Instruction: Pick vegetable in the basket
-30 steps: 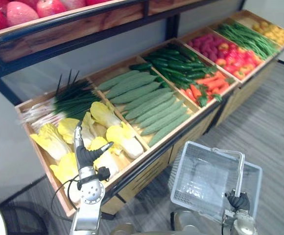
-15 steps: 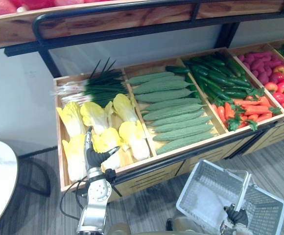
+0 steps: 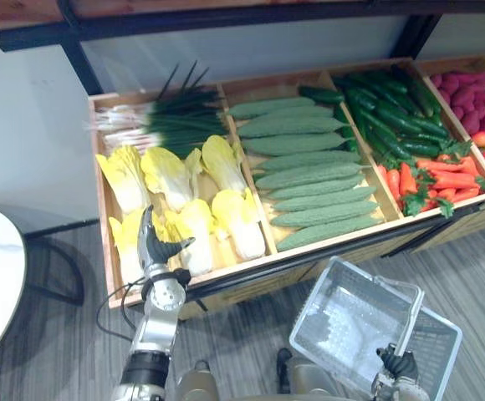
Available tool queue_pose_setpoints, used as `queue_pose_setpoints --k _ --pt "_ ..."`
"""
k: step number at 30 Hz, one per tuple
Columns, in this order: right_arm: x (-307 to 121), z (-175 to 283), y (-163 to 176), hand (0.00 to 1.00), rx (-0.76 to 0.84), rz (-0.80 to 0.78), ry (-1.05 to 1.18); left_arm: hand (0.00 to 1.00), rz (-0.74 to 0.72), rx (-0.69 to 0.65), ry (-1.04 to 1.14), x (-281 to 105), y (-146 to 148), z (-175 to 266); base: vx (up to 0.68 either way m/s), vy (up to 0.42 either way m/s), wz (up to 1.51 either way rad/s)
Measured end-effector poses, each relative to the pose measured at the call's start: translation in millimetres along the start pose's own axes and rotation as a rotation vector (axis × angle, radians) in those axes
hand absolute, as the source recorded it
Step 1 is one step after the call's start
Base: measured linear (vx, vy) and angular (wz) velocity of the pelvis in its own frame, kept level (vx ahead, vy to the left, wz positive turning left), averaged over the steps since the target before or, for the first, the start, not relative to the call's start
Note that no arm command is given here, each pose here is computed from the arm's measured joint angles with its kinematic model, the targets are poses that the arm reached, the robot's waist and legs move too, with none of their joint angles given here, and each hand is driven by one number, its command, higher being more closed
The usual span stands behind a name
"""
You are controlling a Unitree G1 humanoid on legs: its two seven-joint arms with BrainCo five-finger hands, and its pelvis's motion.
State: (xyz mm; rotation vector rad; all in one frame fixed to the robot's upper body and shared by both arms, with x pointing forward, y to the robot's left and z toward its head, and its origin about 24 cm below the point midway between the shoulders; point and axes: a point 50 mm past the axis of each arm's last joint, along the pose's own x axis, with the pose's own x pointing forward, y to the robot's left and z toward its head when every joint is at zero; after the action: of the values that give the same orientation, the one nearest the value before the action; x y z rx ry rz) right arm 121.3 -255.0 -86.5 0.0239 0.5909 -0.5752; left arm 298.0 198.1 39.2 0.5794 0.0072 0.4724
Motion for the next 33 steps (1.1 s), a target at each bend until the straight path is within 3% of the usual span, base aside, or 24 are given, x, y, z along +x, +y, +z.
queue_pose_setpoints --k 8,9,17,33 --pt "6 26 4 1.00 0.046 0.019 -0.099 0.00 -0.036 0.051 -0.076 17 -14 17 -0.03 -0.006 -0.08" --pt "6 28 5 1.00 0.049 0.022 -0.110 1.00 -0.038 0.060 -0.081 17 -14 17 -0.12 -0.016 -0.10" --pt "6 43 6 1.00 0.058 0.030 -0.174 1.00 -0.077 0.134 -0.141 26 -19 26 -0.09 -0.012 -0.02" --pt "2 46 -5 1.00 0.024 -0.012 -0.201 1.00 -0.032 0.063 -0.127 21 1 15 0.03 0.010 -0.02"
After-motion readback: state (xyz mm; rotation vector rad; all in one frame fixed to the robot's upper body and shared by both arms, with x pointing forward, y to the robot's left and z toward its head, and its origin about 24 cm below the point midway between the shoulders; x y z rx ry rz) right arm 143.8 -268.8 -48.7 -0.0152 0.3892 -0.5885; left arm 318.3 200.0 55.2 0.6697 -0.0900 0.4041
